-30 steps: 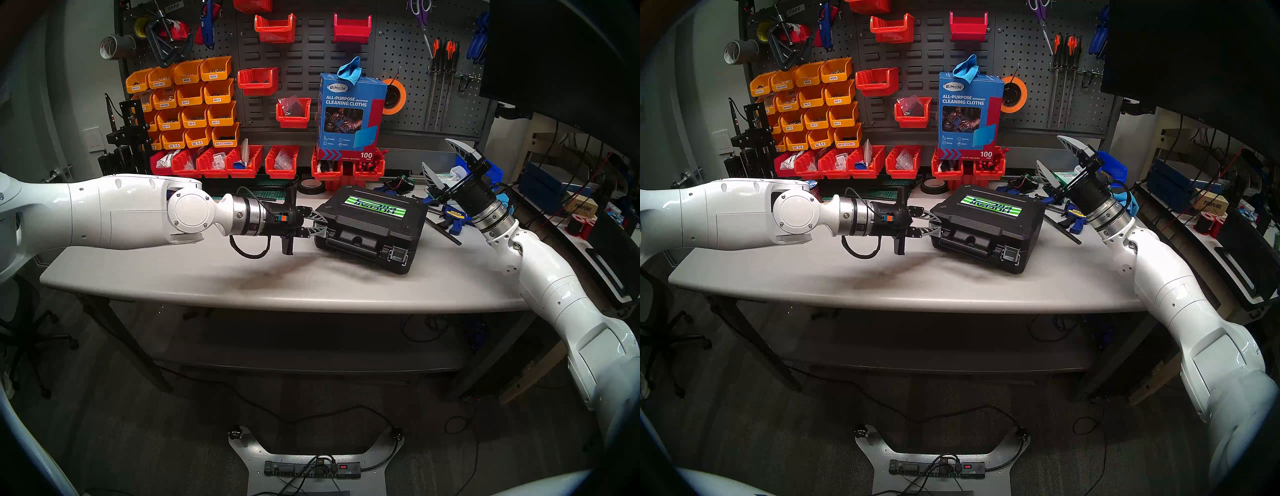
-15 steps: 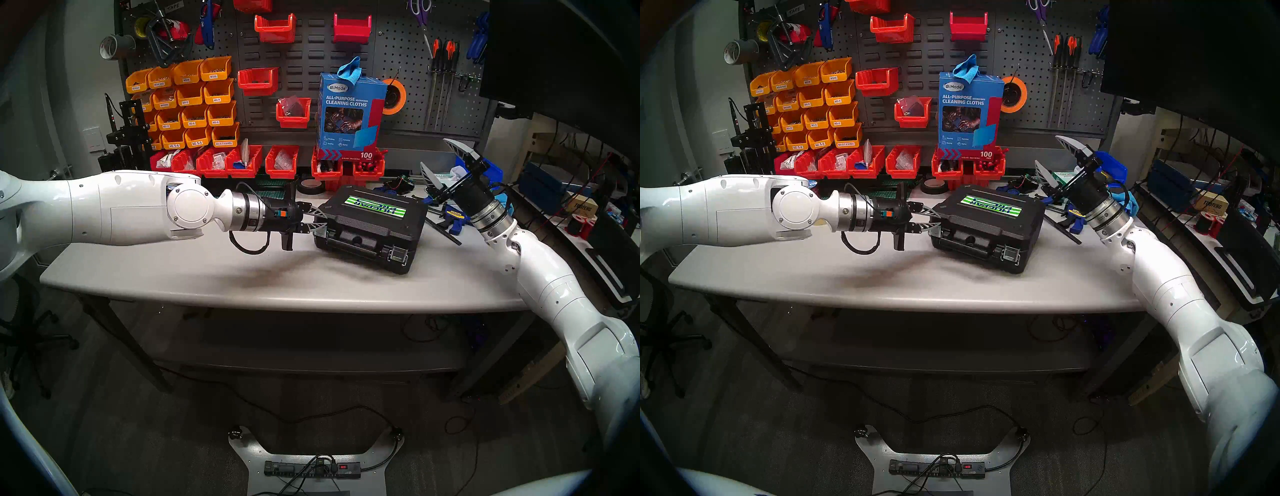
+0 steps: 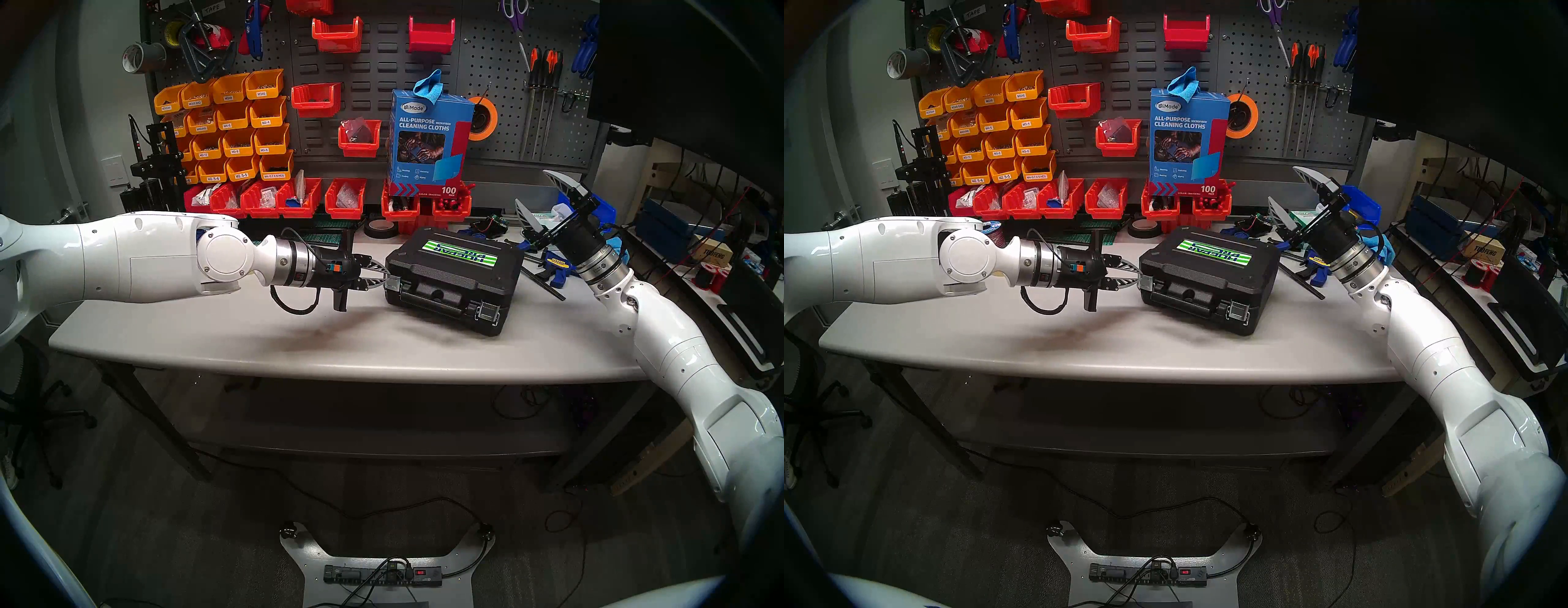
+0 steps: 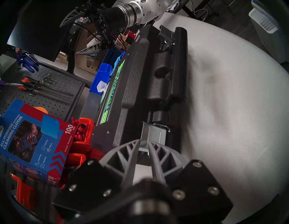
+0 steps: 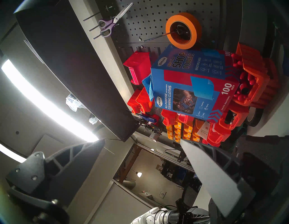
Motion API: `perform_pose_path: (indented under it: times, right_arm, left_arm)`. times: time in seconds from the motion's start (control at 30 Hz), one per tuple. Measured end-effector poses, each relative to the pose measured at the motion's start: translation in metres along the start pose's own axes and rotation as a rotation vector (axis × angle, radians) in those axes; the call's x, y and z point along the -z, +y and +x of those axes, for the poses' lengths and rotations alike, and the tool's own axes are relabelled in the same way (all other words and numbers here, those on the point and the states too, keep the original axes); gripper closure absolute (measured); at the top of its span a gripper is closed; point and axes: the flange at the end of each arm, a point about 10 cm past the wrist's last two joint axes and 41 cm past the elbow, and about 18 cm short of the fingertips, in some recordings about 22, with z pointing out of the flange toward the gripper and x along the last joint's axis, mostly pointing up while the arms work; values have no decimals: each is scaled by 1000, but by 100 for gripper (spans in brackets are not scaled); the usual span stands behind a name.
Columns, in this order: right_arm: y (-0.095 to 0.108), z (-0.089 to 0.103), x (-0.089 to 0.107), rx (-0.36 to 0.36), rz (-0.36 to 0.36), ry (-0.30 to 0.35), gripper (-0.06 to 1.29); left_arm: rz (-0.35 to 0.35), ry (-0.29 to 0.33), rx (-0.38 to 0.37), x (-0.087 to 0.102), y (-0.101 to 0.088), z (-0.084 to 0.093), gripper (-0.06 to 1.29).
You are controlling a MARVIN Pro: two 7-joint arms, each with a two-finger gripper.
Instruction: Open the tool box
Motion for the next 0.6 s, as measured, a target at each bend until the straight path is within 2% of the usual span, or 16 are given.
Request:
perform_pose_path:
  times: [0.3, 0.6]
  right_arm:
    - [3, 2, 2, 1, -6, 14, -2]
    - [7, 1, 1, -7, -3, 21, -2]
  left_arm:
    - [12, -1, -5, -5, -2, -3, 95]
    - [10, 10, -9, -11, -4, 1, 95]
